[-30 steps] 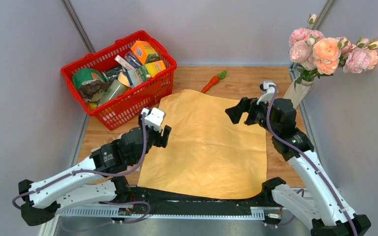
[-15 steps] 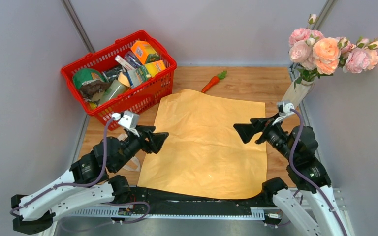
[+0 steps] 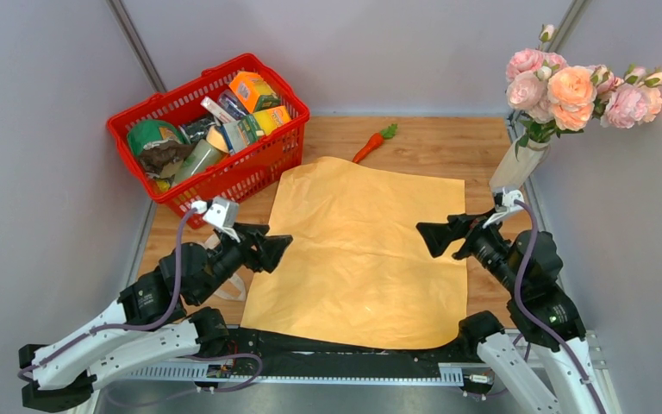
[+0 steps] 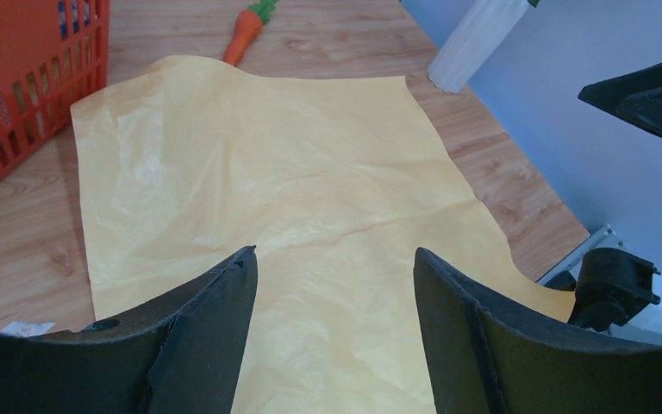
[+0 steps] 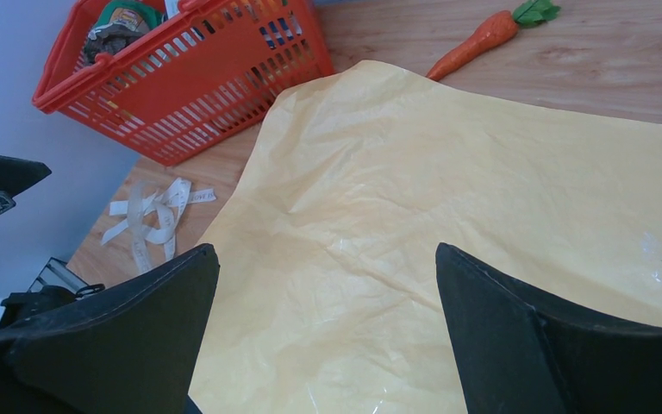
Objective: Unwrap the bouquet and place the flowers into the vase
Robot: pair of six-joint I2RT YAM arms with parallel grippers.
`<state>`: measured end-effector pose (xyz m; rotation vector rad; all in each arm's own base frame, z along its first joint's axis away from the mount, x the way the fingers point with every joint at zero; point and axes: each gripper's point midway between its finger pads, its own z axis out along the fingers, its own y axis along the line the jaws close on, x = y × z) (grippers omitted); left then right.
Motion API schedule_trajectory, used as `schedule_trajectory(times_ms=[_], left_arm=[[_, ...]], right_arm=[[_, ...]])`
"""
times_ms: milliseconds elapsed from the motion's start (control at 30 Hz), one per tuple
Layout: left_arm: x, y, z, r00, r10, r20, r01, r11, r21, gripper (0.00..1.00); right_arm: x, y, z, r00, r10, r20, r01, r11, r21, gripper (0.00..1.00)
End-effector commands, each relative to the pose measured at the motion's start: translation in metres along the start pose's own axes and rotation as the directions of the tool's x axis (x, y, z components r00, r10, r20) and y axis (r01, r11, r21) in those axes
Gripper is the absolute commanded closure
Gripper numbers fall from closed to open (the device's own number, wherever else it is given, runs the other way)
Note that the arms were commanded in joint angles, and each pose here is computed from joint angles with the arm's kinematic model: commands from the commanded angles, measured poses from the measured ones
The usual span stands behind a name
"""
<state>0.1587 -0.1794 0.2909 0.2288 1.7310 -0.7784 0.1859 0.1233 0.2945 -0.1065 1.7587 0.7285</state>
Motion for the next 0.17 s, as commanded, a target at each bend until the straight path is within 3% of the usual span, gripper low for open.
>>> schedule_trajectory(times_ms=[0,133], left_arm=[[-0.0017,-0.0008,-0.0001,1.000,-0.009,0.002,0.009,1.000,0.000,0.25],[-0.0012,-0.0010,0.0001,1.000,-0.008,0.000,0.008,1.000,0.001,0.25]], right_arm=[[-0.0135,0.0036,-0.0045,0.999,-0.018,0.036,0.018,1.000,0.002,0.00],[-0.0152,0.0037,-0.0057,0.999,-0.010,0.044,0.010,1.000,0.005,0.00]])
